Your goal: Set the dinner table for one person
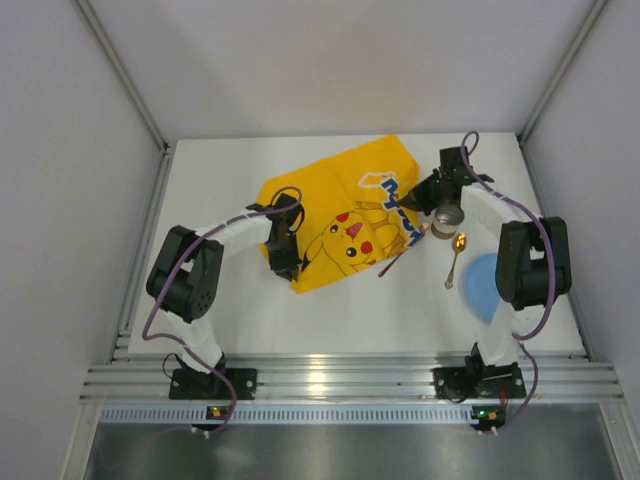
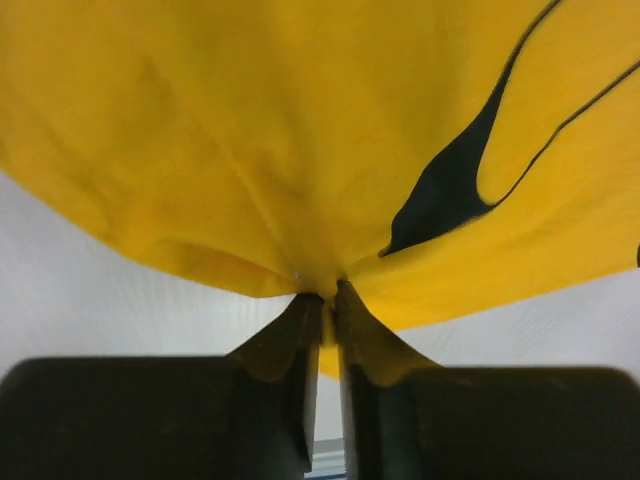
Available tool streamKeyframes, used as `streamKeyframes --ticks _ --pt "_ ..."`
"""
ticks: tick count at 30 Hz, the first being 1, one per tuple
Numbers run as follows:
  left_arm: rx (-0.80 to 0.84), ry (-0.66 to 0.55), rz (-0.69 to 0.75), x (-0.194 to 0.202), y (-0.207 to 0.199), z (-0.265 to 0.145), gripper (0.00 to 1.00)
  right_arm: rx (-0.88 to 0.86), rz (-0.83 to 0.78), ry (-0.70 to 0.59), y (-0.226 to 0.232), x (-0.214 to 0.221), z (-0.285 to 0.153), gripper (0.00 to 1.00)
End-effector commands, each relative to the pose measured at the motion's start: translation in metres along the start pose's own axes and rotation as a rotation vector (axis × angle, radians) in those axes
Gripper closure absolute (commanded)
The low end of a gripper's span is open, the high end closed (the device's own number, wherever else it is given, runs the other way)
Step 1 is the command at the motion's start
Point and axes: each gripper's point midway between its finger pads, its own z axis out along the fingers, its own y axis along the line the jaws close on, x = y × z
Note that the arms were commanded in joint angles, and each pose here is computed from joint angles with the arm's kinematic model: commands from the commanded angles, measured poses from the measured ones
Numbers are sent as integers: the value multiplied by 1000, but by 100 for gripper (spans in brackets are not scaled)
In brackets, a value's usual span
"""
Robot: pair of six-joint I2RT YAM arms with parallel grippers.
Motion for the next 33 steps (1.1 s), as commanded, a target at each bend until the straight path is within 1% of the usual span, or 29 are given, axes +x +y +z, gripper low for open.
streamKeyframes --ticks 1,2,4,5,6,7,8,9,10,11,13,14,15,16,17,18,19,20,21,22,23,24,25,26,28,30,31,32,33 --pt "-4 -30 59 -21 -9 5 89 -20 -15 8 4 -6 -3 100" --pt "0 -62 83 -36 -16 -3 100 -26 -15 9 6 -7 -2 100" --pt "-38 -61 92 -50 -7 -10 100 -46 -19 30 13 -6 0 100" --pt "-16 -108 91 -71 -15 -24 100 -77 -29 30 27 -9 -2 100" --pt "-28 -113 60 -85 -4 -33 100 -98 -32 40 35 -10 -2 100" --pt "-26 -133 57 -100 -1 -41 100 -131 -24 69 47 -9 -4 100" --pt "6 -192 47 -131 -8 -58 100 -181 -32 66 69 -18 -4 100" --pt "9 -218 3 -153 4 -67 100 -212 -30 69 82 -23 -5 100" --pt "13 -216 -21 -164 7 -76 100 -258 -19 88 99 -26 -8 100" --pt "77 -261 -54 -199 2 -91 100 -331 -39 64 127 -40 -13 100" --pt "133 -280 -89 -224 -2 -111 100 -411 -51 51 156 -54 -23 100" --pt "209 -392 -86 -258 -12 -151 100 -472 -76 31 181 -64 -34 100" --pt "253 -399 -83 -268 -19 -157 100 -541 -94 2 198 -77 -48 100" --pt "285 -457 -77 -278 -22 -180 100 -617 -100 -8 215 -83 -64 100" --pt "325 -557 -62 -292 -26 -215 100 -680 -114 -39 226 -86 -90 100" --pt "349 -653 -47 -289 -27 -258 100 -731 -122 -76 231 -95 -111 100" --pt "351 -717 -27 -285 -25 -282 100 -845 -174 -133 247 -98 -141 100" --pt "320 -696 -33 -277 -16 -269 100 -867 -188 -159 240 -91 -168 100" --pt "331 -798 -17 -278 -15 -293 100 -878 -191 -204 231 -99 -184 100" --pt "337 -912 -16 -258 -9 -338 100 -941 -249 -256 233 -86 -225 100" --pt "309 -857 -30 -241 2 -308 100 -874 -211 -236 201 -81 -202 100" --pt "319 -896 -24 -235 4 -313 100 -850 -213 -235 186 -73 -200 100" --pt "319 -921 -23 -216 9 -325 100 -785 -209 -213 153 -56 -188 100" --pt "285 -833 -39 -201 20 -286 100 -753 -203 -196 136 -46 -179 100" --pt "260 -764 -46 -180 30 -258 100 -681 -180 -178 101 -29 -163 100" --pt "194 -588 -77 -147 51 -185 100 -538 -91 -109 31 -5 -112 100" --pt "198 -592 -79 -148 50 -186 100 -535 -97 -117 31 -6 -111 100" --pt "159 -521 -99 -134 62 -156 100 -492 -76 -96 8 0 -94 100" --pt "146 -489 -105 -130 66 -142 100 -466 -85 -70 -1 9 -84 100"
